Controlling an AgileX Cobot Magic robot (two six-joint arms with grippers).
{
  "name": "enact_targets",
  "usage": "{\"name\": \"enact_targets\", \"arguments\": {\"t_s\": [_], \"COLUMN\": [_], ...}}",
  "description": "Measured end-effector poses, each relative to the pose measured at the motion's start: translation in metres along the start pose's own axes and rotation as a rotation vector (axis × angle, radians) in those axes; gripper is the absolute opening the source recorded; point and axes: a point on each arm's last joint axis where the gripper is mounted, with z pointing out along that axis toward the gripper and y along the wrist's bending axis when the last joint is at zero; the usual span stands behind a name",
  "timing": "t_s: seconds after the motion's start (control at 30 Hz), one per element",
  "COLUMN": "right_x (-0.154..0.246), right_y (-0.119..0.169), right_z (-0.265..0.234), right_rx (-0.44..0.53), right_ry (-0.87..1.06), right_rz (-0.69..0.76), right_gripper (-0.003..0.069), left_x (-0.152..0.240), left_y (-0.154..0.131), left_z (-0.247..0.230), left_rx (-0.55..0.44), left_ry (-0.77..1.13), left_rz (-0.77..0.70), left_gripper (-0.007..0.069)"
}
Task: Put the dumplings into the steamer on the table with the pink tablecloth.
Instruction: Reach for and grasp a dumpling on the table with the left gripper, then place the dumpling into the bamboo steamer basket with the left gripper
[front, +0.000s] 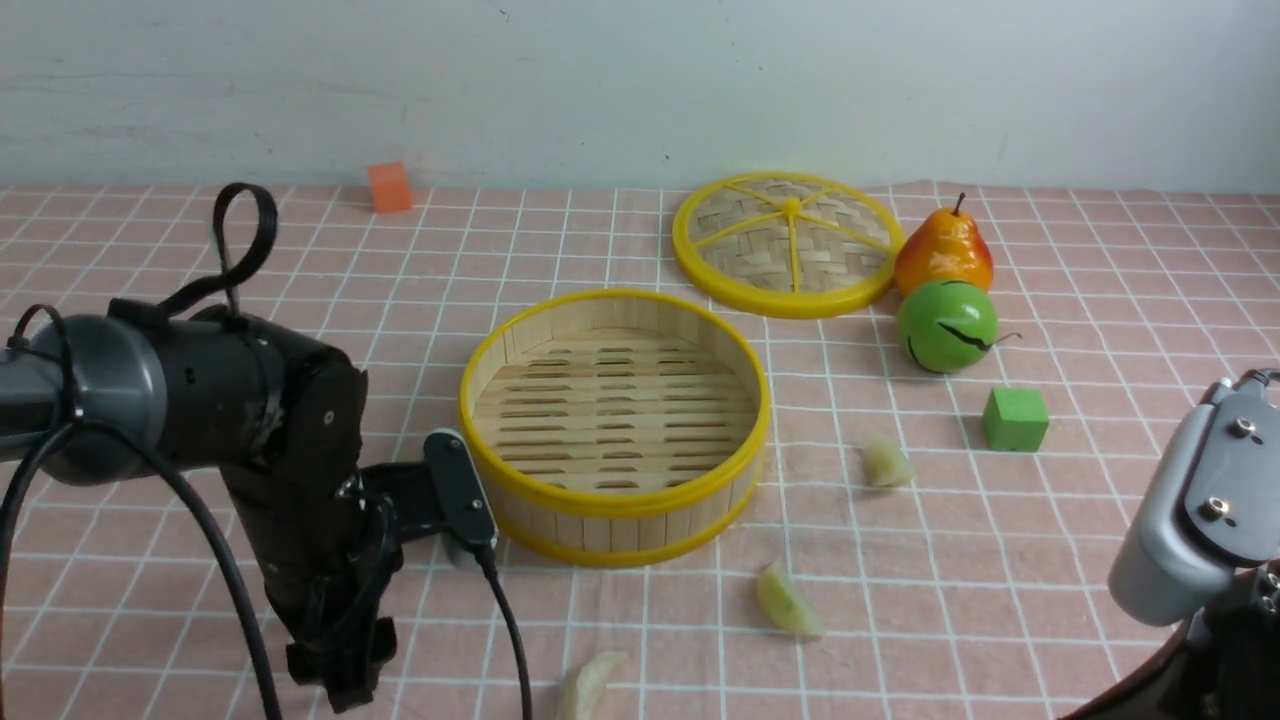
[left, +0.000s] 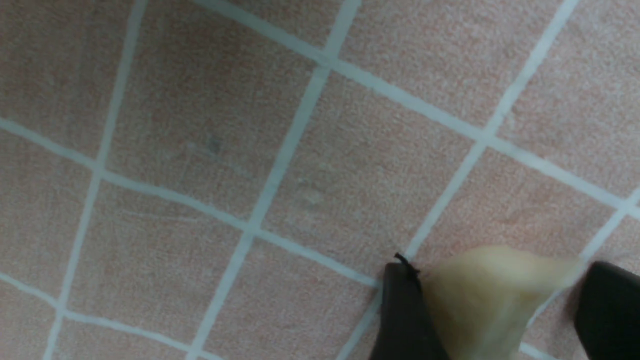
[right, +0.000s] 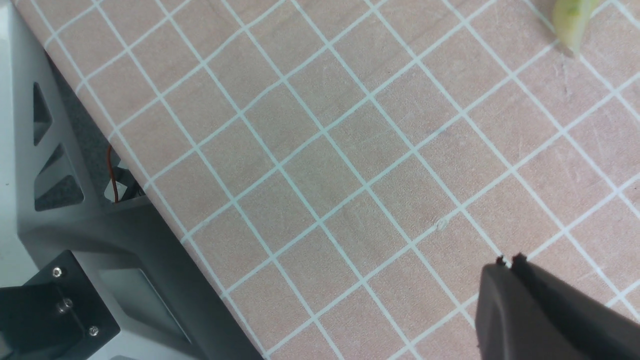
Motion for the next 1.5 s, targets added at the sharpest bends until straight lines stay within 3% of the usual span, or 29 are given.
{"name": "enact_targets", "arguments": {"t_s": [0.13, 0.17, 0.33, 0.5, 0.6, 0.7, 0.9, 1.1, 1.5], "right_x": [0.000, 0.000, 0.000, 0.000, -0.001, -0.002, -0.003, -0.002, 0.004], "right_y": [0.000, 0.000, -0.001, -0.001, -0.001, -0.002, -0.002, -0.001, 0.003], "right_z": [0.000, 0.000, 0.000, 0.000, 0.000, 0.000, 0.000, 0.000, 0.000], "right_rx": [0.000, 0.001, 0.006, 0.009, 0.013, 0.019, 0.016, 0.004, -0.037], "right_ry": [0.000, 0.001, 0.002, -0.002, -0.008, -0.021, -0.030, -0.020, 0.051], "right_rz": [-0.001, -0.002, -0.004, -0.005, -0.004, -0.004, 0.000, 0.005, 0.028], "right_gripper": [0.0011, 0.0012, 0.0014, 0.0021, 0.0022, 0.0023, 0.0031, 0.0031, 0.0043], "left_x": [-0.001, 0.000, 0.000, -0.006, -0.024, -0.047, -0.097, -0.165, -0.205], "left_y": [0.000, 0.000, 0.000, 0.009, 0.028, 0.043, 0.043, 0.049, 0.073], "left_z": [0.002, 0.002, 0.002, -0.013, -0.054, -0.102, -0.152, -0.120, -0.034], "left_rx": [0.006, 0.007, 0.003, -0.064, -0.111, -0.085, -0.028, 0.018, 0.000], "left_ry": [0.006, 0.008, 0.018, -0.028, -0.174, -0.335, -0.437, -0.377, -0.313], "left_rz": [-0.081, -0.132, -0.249, -0.391, -0.534, -0.683, -0.685, -0.764, -0.835], "left_gripper": [0.0325, 0.0270, 0.0259, 0.0244, 0.0244, 0.0244, 0.0244, 0.0244, 0.0244]}}
